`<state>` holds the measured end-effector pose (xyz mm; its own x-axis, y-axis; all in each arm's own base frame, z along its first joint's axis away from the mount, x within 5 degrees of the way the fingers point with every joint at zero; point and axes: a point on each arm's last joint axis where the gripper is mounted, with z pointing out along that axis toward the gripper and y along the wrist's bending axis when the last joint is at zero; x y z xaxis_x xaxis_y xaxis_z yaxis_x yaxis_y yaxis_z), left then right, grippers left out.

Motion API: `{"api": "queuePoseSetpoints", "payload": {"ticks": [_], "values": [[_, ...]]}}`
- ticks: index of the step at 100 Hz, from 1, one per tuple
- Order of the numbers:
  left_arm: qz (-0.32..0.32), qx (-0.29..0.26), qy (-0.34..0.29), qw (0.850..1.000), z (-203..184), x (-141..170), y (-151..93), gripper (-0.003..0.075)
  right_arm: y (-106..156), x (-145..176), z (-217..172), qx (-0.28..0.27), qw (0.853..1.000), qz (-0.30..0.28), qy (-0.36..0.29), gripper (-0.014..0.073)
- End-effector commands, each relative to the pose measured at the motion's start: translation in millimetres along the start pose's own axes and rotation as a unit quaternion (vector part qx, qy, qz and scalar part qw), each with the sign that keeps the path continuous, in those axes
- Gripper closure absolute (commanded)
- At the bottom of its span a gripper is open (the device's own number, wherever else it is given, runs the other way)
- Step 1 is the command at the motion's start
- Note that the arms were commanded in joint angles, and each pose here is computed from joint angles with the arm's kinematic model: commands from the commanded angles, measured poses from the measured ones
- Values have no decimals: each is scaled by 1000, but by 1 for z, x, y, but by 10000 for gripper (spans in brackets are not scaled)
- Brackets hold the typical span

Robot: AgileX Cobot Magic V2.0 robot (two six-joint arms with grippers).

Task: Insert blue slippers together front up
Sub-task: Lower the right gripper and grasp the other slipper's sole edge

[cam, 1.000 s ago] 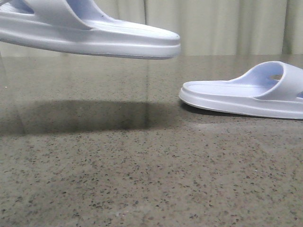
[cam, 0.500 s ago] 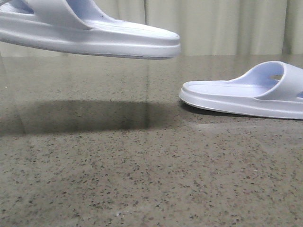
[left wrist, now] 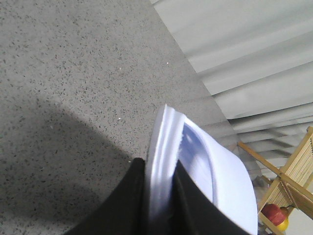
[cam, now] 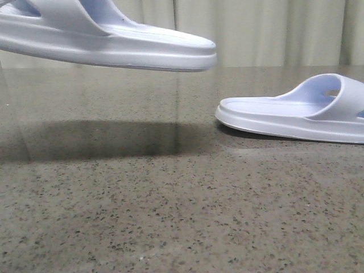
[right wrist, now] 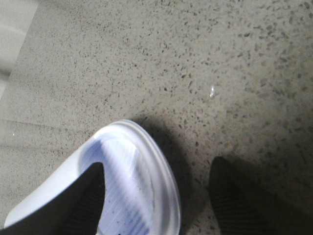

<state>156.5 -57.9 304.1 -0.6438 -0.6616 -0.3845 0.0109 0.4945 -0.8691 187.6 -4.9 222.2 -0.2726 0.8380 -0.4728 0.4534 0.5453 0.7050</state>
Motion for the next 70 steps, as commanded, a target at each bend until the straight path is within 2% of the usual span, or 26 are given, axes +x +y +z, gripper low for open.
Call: {"api": "queuePoseSetpoints", "payload": {"ticks": [1,45,70], "values": [[-13,25,-20,999,-4,-7,-13,704,8,-8,0,-19,999,-1,-26,193],[-13,25,-20,999,-4,-7,-13,704,8,-8,2,-20,999,-2,-28,193],[-13,25,-20,999,-4,-7,-13,704,15,-4,1,-43,999,-13,-29,193]]}}
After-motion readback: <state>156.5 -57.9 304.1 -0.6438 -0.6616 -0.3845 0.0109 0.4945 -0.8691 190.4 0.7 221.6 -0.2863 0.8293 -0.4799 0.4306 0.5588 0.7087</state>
